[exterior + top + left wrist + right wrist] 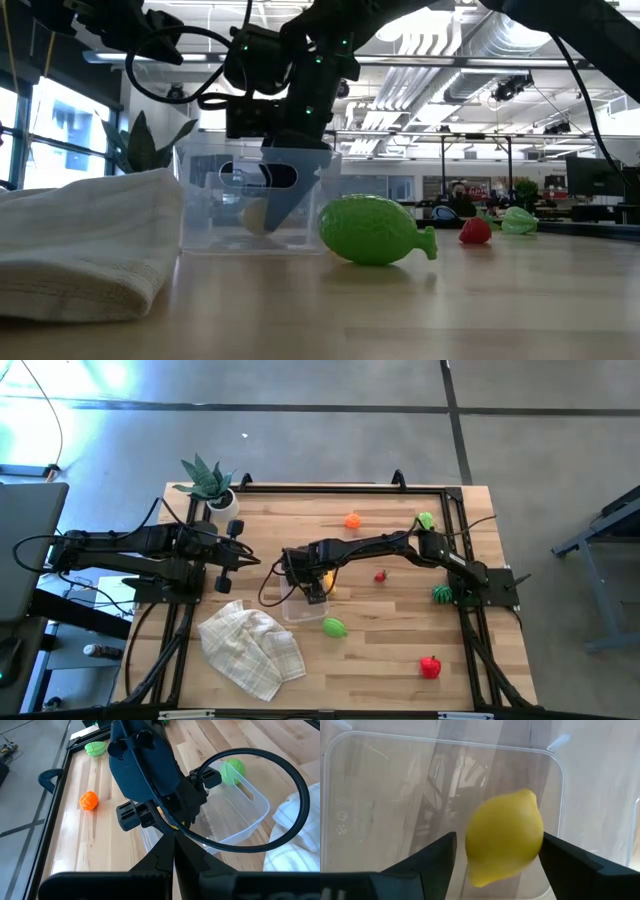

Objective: Pick and placing Produce into tupperware
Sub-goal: Put the orange pumpkin into the transparent bin

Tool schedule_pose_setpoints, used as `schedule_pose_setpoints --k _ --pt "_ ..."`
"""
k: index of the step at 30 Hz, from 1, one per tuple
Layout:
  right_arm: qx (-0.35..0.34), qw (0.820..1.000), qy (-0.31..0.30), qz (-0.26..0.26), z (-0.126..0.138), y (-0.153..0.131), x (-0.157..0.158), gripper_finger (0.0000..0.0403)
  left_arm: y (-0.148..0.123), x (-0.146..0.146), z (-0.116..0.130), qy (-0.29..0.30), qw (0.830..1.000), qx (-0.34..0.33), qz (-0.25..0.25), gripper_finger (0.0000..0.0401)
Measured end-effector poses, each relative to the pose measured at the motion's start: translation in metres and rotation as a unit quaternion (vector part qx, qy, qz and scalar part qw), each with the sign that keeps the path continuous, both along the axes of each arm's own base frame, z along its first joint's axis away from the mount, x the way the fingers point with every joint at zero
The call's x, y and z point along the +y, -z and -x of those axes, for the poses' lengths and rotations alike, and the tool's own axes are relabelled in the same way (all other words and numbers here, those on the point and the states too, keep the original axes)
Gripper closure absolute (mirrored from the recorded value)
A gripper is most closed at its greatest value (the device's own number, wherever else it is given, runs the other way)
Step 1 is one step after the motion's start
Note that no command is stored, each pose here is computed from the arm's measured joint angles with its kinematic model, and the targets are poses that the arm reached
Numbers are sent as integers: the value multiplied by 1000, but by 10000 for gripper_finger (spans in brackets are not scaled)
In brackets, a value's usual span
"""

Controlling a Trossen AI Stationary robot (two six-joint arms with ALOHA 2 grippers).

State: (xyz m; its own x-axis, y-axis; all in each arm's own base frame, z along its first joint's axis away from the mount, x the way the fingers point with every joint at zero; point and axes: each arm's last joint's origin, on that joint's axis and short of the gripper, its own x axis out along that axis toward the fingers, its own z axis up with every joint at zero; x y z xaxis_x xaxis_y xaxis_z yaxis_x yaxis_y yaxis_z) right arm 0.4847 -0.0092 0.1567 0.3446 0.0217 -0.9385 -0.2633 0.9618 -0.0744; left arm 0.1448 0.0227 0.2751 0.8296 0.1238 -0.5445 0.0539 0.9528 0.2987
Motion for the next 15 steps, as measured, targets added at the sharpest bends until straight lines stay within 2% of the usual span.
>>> schedule_pose_setpoints --k 8,15 --pt "3 1000 1 -1 1 -3 2 135 0 0 0 0 1000 0 0 398" --pt "-10 1000 -1 -1 -5 -44 4 135 0 0 0 0 1000 0 0 398"
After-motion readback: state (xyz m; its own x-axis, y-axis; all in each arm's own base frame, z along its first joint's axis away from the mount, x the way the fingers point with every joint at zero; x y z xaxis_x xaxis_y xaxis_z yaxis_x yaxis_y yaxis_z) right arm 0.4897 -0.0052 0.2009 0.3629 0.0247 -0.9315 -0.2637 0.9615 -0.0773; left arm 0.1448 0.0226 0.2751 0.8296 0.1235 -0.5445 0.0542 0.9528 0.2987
